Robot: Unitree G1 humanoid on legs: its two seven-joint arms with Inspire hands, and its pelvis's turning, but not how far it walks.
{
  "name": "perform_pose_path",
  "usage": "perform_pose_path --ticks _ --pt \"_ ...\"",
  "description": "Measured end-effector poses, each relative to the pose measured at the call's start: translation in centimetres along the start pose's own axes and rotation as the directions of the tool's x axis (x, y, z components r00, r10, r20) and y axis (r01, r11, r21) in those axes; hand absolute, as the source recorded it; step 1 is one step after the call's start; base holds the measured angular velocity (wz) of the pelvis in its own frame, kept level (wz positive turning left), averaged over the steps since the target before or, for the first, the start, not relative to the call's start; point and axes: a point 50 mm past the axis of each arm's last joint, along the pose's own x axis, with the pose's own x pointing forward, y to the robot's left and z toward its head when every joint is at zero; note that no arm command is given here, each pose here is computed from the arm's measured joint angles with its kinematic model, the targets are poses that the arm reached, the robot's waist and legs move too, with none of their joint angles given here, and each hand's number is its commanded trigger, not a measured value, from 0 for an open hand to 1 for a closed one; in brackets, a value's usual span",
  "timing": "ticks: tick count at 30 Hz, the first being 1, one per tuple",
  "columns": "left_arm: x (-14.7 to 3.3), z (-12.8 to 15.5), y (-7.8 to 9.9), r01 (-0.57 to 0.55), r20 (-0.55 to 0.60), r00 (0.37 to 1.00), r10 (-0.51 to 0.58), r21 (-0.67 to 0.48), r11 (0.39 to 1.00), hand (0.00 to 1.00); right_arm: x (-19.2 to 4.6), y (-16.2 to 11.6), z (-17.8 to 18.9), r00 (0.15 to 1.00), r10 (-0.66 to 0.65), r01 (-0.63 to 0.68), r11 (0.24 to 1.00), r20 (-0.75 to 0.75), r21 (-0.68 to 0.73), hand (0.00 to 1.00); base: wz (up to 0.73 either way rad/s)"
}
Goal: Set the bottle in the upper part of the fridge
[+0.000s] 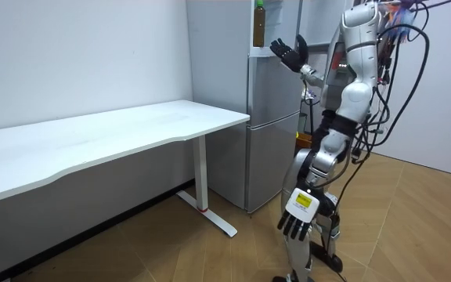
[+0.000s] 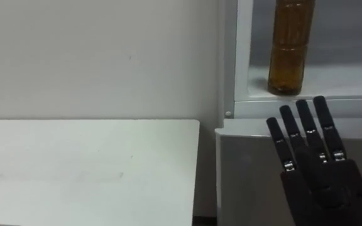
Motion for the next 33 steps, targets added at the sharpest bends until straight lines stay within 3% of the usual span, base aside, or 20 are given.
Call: perform_pose_path --ticks 6,17,22,26,33 --pt "0.1 0.5 -0.4 0.013 -0.002 1.0 -0.013 0.013 1.0 0.0 -1.7 -1.5 -1.0 0.999 -0.041 0.042 0.999 -0.032 0.035 0.0 0.02" --pt "0.2 0.9 -0.1 0.001 0.002 1.0 -0.001 0.015 1.0 0.0 -8.2 -6.0 -1.7 0.929 -0.35 0.356 0.934 -0.118 0.039 0.0 -0.03" --pt "0.1 0.5 0.1 -0.002 -0.002 1.0 0.002 -0.026 1.0 0.0 -11.4 -7.8 -1.9 0.857 -0.497 0.505 0.863 -0.14 0.03 0.0 -0.04" --pt "0.0 0.2 0.1 -0.004 -0.006 1.0 0.004 -0.026 1.0 0.0 -12.4 -8.4 -1.8 0.823 -0.551 0.559 0.829 -0.14 0.023 0.0 0.0" --pt "-0.1 -0.1 0.3 -0.011 -0.009 1.0 0.01 -0.06 0.998 0.0 -16.2 -10.0 0.2 0.718 -0.694 0.696 0.717 -0.048 0.034 0.0 -0.05"
